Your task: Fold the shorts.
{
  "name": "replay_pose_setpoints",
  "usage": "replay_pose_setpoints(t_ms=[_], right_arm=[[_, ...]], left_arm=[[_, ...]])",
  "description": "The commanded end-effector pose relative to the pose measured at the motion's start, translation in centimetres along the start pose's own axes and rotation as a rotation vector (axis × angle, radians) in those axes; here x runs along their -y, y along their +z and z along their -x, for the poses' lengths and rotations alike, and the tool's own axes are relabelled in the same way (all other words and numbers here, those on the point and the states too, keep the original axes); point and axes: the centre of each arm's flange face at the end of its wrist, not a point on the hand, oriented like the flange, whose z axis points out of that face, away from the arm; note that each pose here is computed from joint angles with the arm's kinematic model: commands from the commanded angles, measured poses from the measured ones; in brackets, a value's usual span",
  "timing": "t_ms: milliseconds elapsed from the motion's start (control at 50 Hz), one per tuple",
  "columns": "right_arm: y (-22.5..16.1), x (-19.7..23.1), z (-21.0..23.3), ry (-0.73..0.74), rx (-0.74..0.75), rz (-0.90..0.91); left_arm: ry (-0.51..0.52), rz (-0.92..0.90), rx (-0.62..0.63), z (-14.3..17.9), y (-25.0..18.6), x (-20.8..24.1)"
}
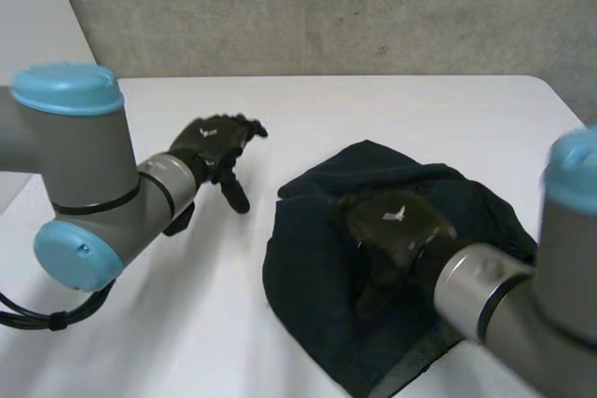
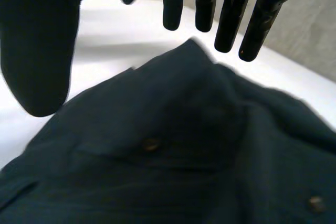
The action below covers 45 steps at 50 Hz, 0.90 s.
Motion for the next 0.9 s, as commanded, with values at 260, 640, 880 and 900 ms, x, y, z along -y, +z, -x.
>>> replay_pose_setpoints(t_ms=[260, 640, 880, 900], right_arm=[[0.0, -6.7, 4.6, -0.04, 0.017, 0.107], [1.1, -5.6, 3.0, -0.135, -0.094, 0.04], [-0.9, 3.4, -1.8, -0.486, -0.303, -0.147], [-0.9, 3.6, -1.9, -0.488, -0.305, -0.143]], left_arm=[[-0.007, 0.028, 0.02, 0.3, 1.3, -2.2], [-0.006, 0.047, 0.059, 0.4, 0.5, -2.6], [-0.005, 0.079, 0.036, -0.4, -1.1, -3.4], [-0.005, 0.084, 0.035, -0.5, -1.2, -3.5]])
